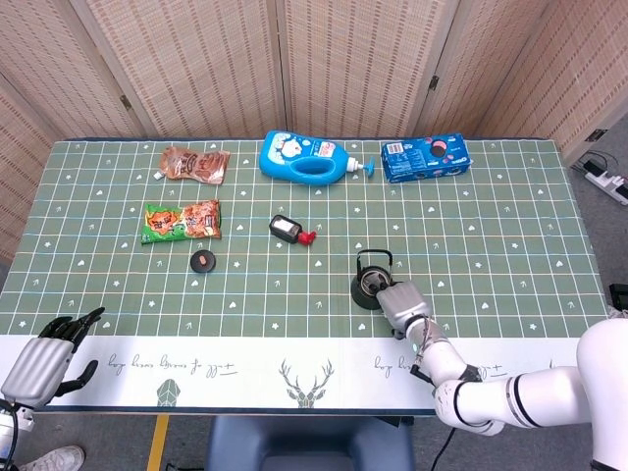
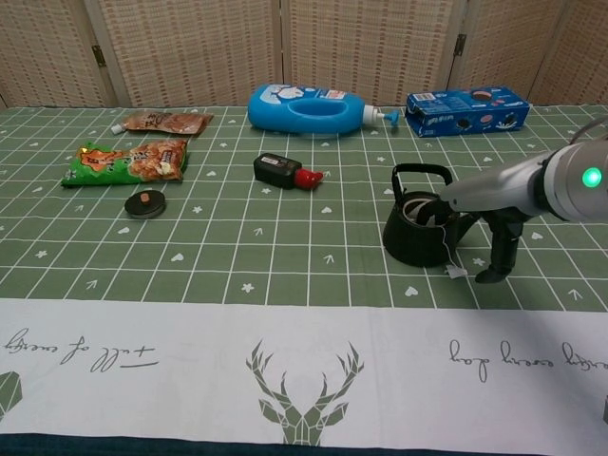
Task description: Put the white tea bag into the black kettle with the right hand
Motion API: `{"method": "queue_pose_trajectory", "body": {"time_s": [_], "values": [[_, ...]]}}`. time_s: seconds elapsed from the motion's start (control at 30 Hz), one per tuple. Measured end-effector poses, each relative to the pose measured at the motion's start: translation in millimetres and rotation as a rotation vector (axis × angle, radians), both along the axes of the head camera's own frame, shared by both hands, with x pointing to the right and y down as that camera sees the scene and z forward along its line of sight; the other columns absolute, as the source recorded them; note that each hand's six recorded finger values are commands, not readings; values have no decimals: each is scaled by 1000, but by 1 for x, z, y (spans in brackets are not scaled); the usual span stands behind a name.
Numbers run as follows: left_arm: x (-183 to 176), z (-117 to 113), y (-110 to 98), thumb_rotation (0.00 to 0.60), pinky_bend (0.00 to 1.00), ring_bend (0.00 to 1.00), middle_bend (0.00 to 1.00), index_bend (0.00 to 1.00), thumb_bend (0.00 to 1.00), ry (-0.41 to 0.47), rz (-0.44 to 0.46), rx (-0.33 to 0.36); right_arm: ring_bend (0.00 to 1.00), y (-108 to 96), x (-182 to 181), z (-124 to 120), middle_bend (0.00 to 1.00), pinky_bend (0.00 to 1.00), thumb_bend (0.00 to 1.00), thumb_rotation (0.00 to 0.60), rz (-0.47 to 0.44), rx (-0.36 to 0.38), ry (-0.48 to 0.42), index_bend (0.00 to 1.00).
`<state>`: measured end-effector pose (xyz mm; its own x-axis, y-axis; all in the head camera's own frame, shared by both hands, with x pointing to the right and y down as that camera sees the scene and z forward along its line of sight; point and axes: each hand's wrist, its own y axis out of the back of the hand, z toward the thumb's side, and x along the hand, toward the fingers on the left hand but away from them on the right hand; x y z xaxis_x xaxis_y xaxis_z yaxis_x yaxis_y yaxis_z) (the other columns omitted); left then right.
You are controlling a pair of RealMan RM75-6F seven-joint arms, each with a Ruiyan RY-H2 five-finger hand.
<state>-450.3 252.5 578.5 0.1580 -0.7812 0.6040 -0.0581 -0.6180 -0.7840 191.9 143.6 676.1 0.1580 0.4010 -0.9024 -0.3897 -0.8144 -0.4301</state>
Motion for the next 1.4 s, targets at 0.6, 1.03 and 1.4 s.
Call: {"method": "queue_pose_trajectory", "body": {"time_s": [0.6,1.03,1.4], "values": [[3,6,3,600,149,224,163,4,403,-37,21,-9,1000,-4,12,-100,100,939,333,600,-26,211,-189,86],[9,3,7,600,149,220,164,4,402,-31,37,3,373,26,96,-140,0,244,333,600,-21,692,-252,0],[14,0,10,600,148,196,164,1,402,-28,45,18,117,95,207,-103,0,0,334,600,171,695,-174,0]]}}
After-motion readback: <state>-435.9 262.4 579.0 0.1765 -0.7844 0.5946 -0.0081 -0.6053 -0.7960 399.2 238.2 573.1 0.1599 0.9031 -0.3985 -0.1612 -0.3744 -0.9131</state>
